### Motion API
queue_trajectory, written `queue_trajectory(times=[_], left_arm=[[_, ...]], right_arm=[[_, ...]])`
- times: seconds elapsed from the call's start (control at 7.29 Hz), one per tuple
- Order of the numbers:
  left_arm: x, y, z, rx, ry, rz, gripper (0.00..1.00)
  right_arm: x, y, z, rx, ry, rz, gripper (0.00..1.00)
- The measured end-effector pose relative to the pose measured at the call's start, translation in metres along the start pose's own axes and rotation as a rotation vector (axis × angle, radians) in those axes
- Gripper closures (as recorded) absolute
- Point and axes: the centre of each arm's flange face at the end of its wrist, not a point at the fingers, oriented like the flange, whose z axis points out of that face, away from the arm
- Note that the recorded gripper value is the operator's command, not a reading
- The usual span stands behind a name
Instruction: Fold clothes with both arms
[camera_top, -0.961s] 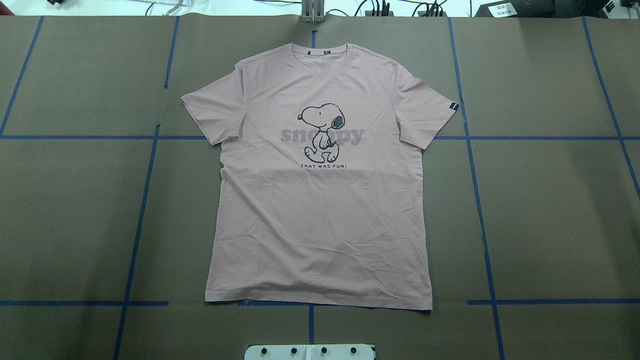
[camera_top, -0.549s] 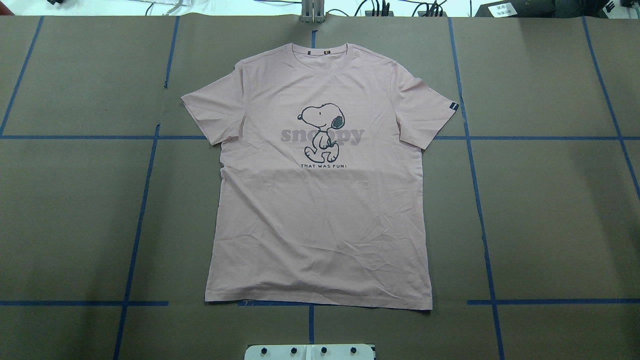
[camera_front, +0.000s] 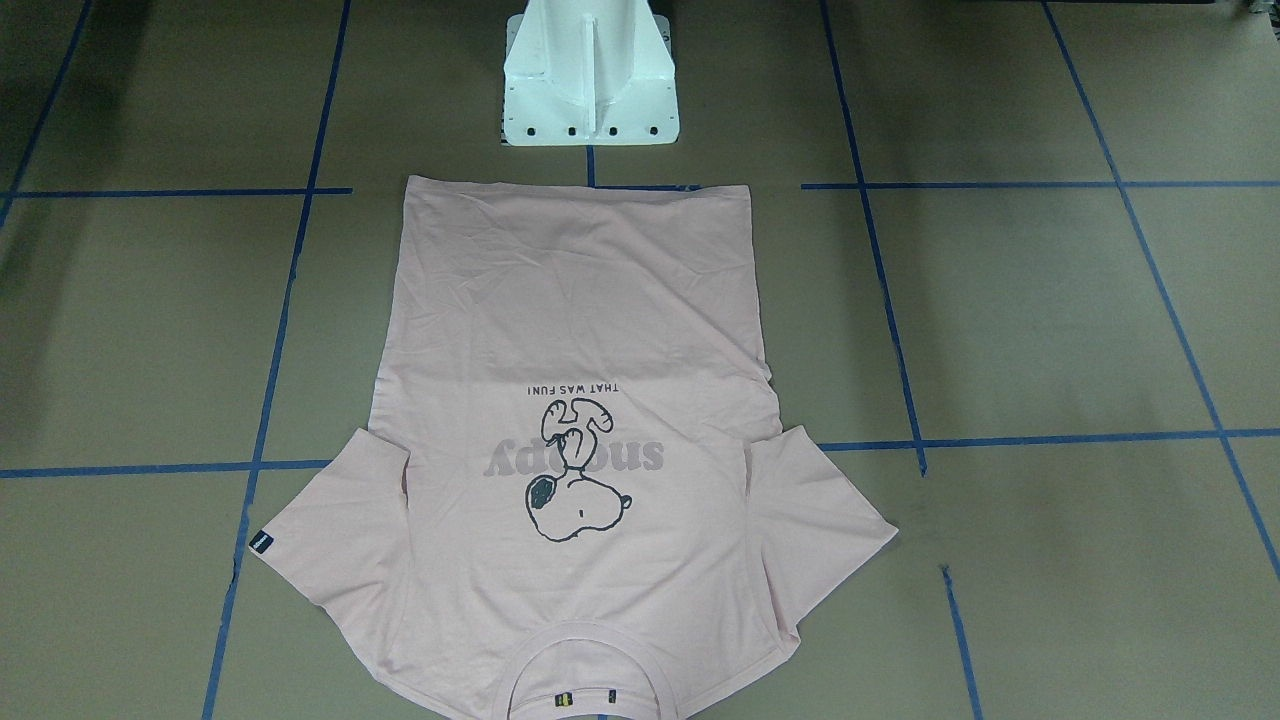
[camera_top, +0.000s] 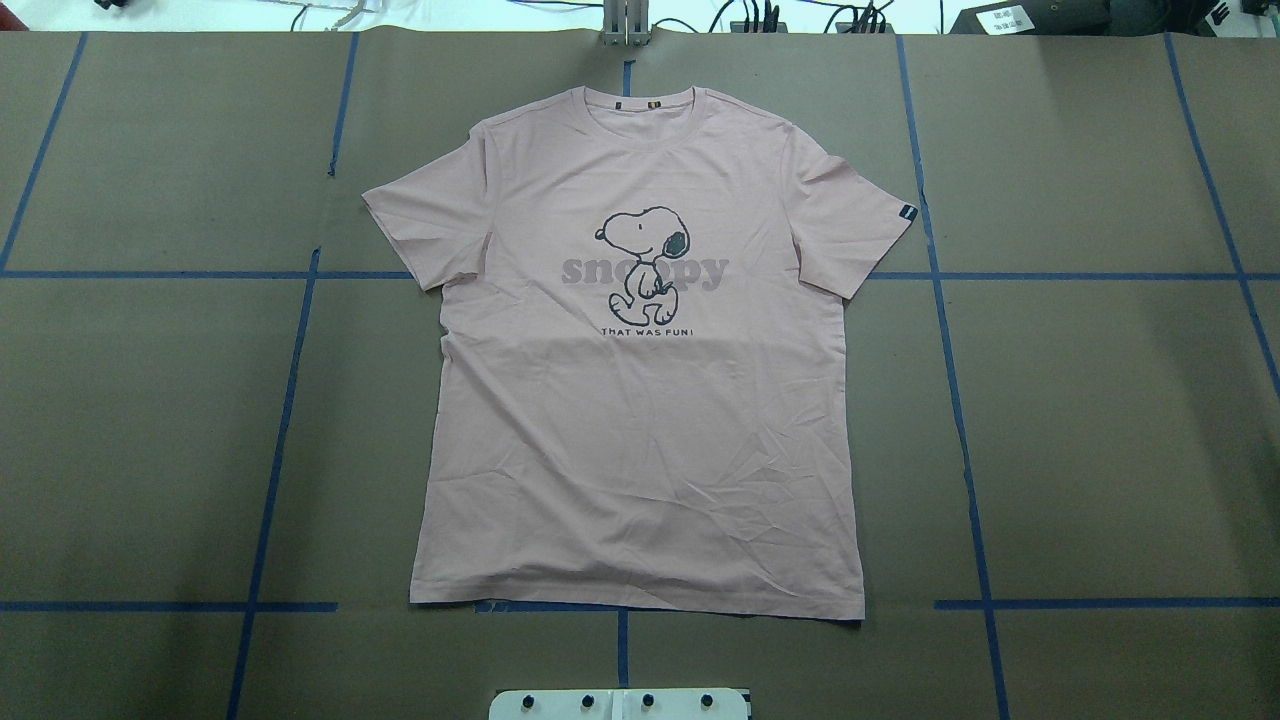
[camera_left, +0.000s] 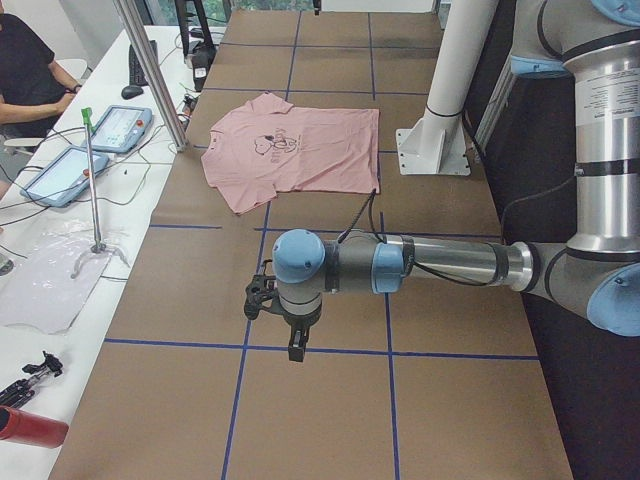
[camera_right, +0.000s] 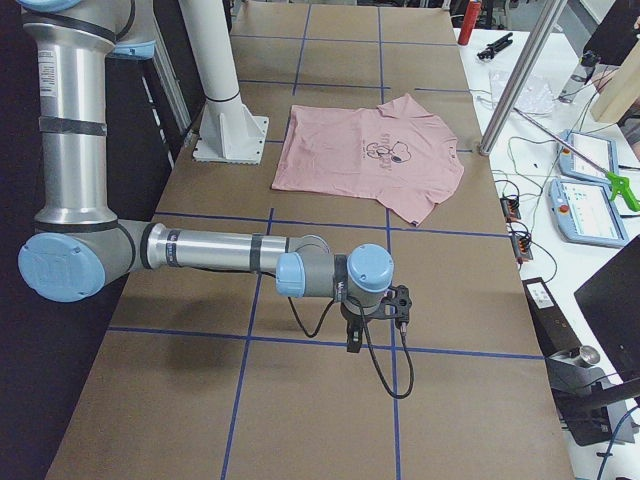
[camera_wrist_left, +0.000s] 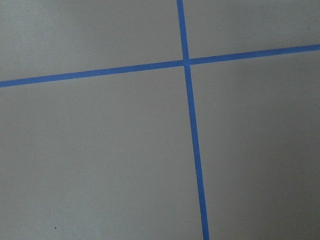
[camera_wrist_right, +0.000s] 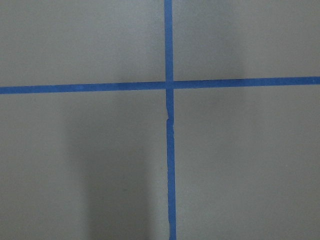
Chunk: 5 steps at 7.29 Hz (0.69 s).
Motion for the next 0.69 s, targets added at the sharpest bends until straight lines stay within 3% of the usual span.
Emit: queue_trajectory(times=[0.41, 0.69], left_arm=[[0.002, 0.000, 0.000, 0.004, 0.002, 0.015, 0.00], [0.006, -0.001, -0.002, 0.011, 0.019, 0.022, 0.00]], right_arm=[[-0.046, -0.012, 0.016, 0.039, -0.030, -0.091, 0.00], [-0.146, -0.050, 0.038, 0.074, -0.082, -0.067, 0.02]])
